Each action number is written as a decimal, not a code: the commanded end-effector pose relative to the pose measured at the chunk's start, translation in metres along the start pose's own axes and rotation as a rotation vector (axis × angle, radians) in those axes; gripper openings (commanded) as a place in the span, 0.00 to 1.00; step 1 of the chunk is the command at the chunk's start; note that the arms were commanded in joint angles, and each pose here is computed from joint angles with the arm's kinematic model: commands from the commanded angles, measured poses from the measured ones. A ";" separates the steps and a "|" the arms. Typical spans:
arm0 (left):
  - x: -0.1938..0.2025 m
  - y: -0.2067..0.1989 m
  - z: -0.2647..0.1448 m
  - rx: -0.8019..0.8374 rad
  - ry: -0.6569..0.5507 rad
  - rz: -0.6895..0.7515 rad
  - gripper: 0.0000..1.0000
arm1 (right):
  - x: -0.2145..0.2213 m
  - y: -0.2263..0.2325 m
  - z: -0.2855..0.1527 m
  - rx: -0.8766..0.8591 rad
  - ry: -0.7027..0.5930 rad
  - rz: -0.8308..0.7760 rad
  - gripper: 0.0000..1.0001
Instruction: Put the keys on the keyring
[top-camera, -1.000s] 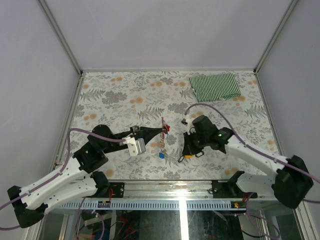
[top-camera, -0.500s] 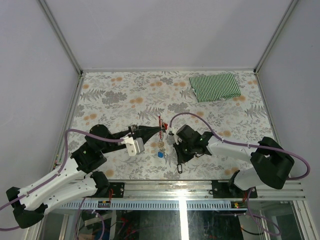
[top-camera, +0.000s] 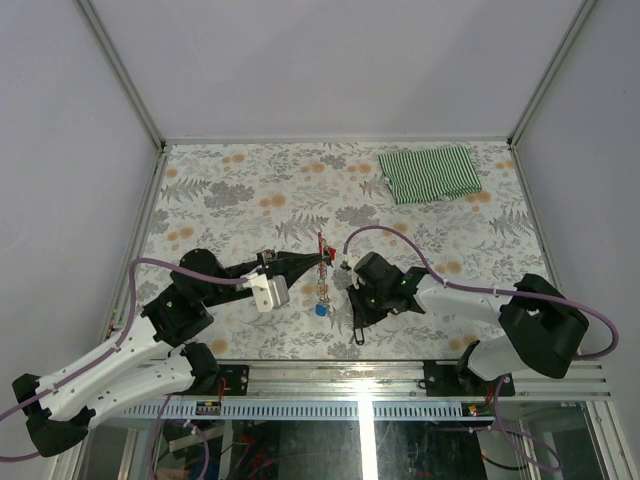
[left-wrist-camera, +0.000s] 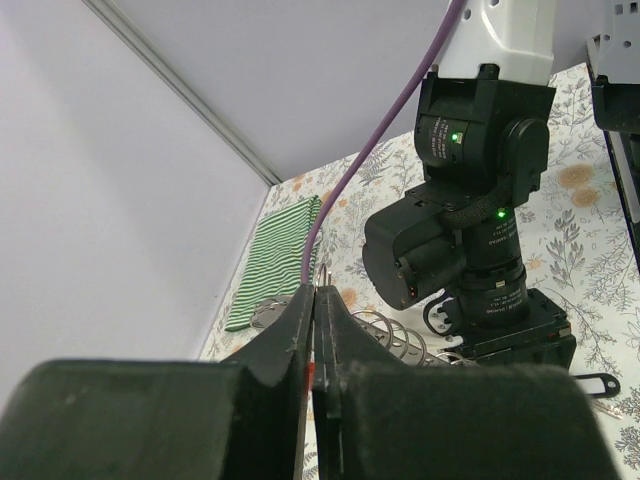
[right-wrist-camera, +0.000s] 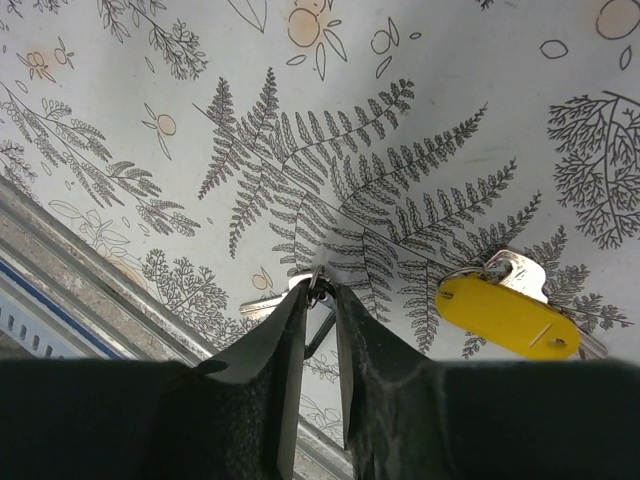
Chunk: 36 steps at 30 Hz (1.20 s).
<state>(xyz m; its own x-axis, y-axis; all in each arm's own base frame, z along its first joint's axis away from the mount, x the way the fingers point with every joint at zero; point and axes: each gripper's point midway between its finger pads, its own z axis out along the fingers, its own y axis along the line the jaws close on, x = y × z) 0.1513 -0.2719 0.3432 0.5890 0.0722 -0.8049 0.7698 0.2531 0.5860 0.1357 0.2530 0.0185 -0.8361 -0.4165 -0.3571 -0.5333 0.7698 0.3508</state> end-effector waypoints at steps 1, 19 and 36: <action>-0.027 0.022 -0.005 -0.069 -0.063 0.054 0.00 | -0.009 0.001 -0.001 0.006 -0.042 0.010 0.26; -0.027 0.022 -0.005 -0.069 -0.061 0.054 0.00 | -0.007 0.000 0.004 0.010 -0.030 0.021 0.12; -0.040 0.033 -0.007 -0.099 -0.066 -0.004 0.00 | -0.062 0.036 -0.072 -0.122 -0.369 -0.256 0.00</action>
<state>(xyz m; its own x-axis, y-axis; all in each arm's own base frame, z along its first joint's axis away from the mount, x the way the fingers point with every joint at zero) 0.1520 -0.2683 0.3498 0.5716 0.0790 -0.8167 0.7765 0.2697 0.5695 0.1445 0.2600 0.0603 -0.7528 -0.4035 -0.5201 -0.6213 0.6967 0.3586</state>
